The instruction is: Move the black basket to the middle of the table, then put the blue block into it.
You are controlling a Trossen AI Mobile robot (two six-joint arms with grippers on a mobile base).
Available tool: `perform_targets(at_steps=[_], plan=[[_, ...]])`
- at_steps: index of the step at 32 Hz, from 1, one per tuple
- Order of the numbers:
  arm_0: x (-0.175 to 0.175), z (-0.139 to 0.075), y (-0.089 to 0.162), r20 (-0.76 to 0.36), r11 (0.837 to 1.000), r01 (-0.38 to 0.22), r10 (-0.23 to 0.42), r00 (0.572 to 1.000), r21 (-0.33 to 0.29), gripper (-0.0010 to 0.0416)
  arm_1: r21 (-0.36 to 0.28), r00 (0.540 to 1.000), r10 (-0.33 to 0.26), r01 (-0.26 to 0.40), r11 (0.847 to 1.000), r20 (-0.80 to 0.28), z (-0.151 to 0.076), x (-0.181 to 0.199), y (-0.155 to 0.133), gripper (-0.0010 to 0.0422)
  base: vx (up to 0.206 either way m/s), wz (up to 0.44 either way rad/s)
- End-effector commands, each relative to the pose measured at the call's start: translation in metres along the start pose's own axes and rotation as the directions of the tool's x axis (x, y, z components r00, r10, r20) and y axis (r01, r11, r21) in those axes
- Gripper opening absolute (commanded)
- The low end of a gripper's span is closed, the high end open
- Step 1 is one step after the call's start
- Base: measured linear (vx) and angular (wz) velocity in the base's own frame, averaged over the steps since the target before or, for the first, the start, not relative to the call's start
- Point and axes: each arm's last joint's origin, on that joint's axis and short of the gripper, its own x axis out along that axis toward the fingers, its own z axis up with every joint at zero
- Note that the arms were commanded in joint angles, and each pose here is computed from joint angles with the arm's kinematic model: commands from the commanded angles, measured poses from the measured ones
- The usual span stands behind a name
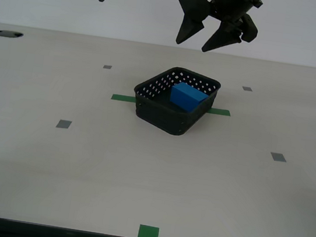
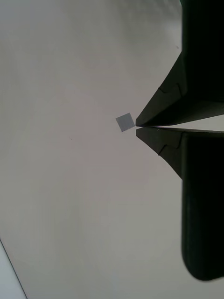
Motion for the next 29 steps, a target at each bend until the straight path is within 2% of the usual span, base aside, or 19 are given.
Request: perform_targets(at_steps=[1,29], plan=[[-0.0003,0.0005,0.0001,0.003,1.0,0.0,0.0,1.0,-0.002,0.0351,0.002,1.0,-0.001,0.001,1.0,0.004,0.0004,-0.0008,0.0,0.0,0.0,0.0],[-0.0003,0.0005,0.0001,0.003,1.0,0.0,0.0,1.0,-0.002,0.035,0.002,1.0,0.002,-0.002,1.0,0.02,0.0019,-0.0008,0.0001,0.0,0.0,0.0]])
